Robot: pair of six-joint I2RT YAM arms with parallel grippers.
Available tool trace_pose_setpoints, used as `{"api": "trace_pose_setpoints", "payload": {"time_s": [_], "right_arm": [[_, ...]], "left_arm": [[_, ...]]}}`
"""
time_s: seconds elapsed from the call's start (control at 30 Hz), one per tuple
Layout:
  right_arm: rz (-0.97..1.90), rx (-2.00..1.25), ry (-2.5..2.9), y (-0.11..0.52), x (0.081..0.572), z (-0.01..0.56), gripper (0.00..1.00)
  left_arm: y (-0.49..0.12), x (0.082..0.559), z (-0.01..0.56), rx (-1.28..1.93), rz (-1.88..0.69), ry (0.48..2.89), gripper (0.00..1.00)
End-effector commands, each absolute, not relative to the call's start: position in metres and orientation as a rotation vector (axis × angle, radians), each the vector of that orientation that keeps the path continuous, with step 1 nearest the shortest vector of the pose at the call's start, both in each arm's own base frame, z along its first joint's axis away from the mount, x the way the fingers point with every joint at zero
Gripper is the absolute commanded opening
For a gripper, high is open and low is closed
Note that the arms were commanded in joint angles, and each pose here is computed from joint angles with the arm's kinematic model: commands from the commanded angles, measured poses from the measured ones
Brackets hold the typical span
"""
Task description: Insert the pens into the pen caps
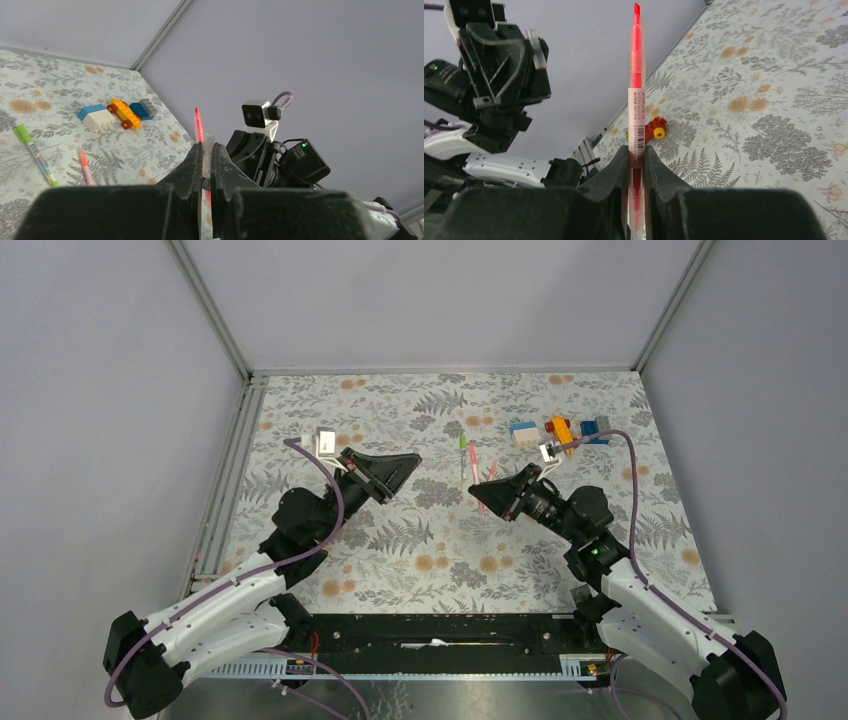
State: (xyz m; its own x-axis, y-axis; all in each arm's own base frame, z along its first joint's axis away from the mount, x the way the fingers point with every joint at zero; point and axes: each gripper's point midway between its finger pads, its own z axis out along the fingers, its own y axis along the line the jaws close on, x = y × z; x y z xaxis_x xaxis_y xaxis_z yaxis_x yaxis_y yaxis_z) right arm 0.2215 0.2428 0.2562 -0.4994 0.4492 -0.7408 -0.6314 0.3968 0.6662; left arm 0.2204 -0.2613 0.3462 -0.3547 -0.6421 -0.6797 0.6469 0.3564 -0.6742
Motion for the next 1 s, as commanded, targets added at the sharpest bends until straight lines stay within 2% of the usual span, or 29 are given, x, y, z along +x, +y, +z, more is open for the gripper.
{"api": "trace_pose_setpoints", "payload": {"time_s": [0.0,0.47,0.97], "right_arm": [[1.378,-0.327,1.529,0.258,0.201,0.285,0.0],[1.352,-0.512,1.451,0.273,0.167,0.304,0.0],[1.38,-0.594,1.421,0.283,0.153,0.316,0.0]], "left_arm": [[-0.258,0.208,0.405,0.021,-1.456,1.221,0.0],[-0.263,0.199,0.425,0.06,-1.595,1.137,0.0],[-0.269,0.2,0.426,0.07,-1.633,1.121,0.0]]}}
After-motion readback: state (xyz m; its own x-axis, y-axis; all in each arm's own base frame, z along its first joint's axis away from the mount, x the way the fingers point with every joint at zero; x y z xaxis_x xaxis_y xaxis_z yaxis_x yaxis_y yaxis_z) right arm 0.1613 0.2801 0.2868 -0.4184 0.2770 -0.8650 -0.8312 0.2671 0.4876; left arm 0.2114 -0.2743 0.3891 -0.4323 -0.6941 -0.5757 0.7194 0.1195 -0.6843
